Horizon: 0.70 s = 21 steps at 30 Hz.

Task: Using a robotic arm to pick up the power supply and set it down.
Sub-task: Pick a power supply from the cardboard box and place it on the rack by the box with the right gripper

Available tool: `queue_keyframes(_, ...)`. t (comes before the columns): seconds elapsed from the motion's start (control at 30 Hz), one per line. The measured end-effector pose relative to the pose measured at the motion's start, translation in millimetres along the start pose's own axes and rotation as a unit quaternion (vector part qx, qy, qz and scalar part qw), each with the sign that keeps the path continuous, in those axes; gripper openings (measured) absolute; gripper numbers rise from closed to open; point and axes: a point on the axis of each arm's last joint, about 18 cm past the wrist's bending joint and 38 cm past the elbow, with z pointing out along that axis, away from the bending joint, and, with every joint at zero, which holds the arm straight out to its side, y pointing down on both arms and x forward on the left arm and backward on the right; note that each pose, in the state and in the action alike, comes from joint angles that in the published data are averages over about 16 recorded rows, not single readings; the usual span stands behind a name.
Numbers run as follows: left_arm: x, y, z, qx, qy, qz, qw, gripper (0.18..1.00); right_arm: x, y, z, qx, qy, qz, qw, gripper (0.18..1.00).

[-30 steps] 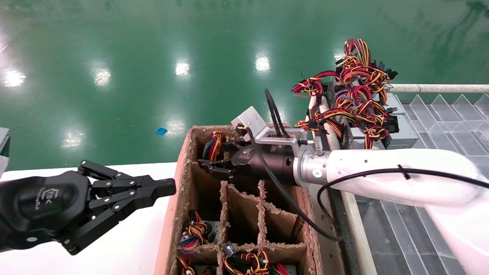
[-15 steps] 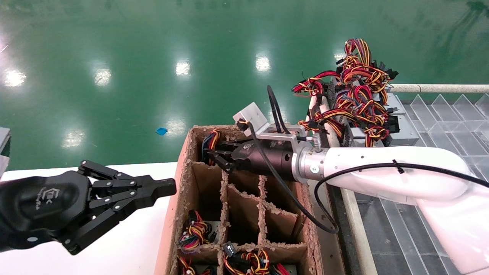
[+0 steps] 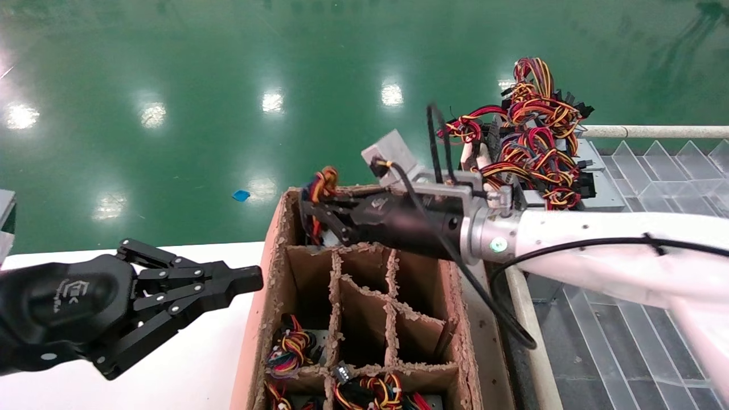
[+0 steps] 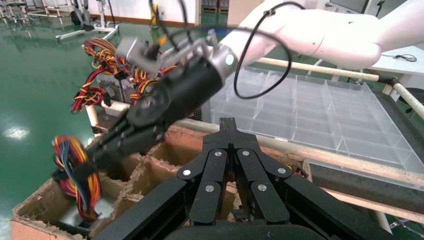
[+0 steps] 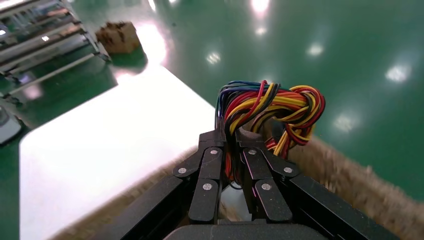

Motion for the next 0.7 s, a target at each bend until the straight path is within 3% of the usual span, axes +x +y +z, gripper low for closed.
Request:
queue_keyframes(0.33,0.0,0.0,0.0,0.0,0.0,0.0,1.0,0.191,-9.8,-70.3,-55.5,0.077,-0.027,-0.062,0.995,0.203)
queue_keyframes(0.7,0.0,0.0,0.0,0.0,0.0,0.0,1.0,0.191,-11.3,-145.1,-156.8,0.116,-0.006,-0.148,0.982,0.202)
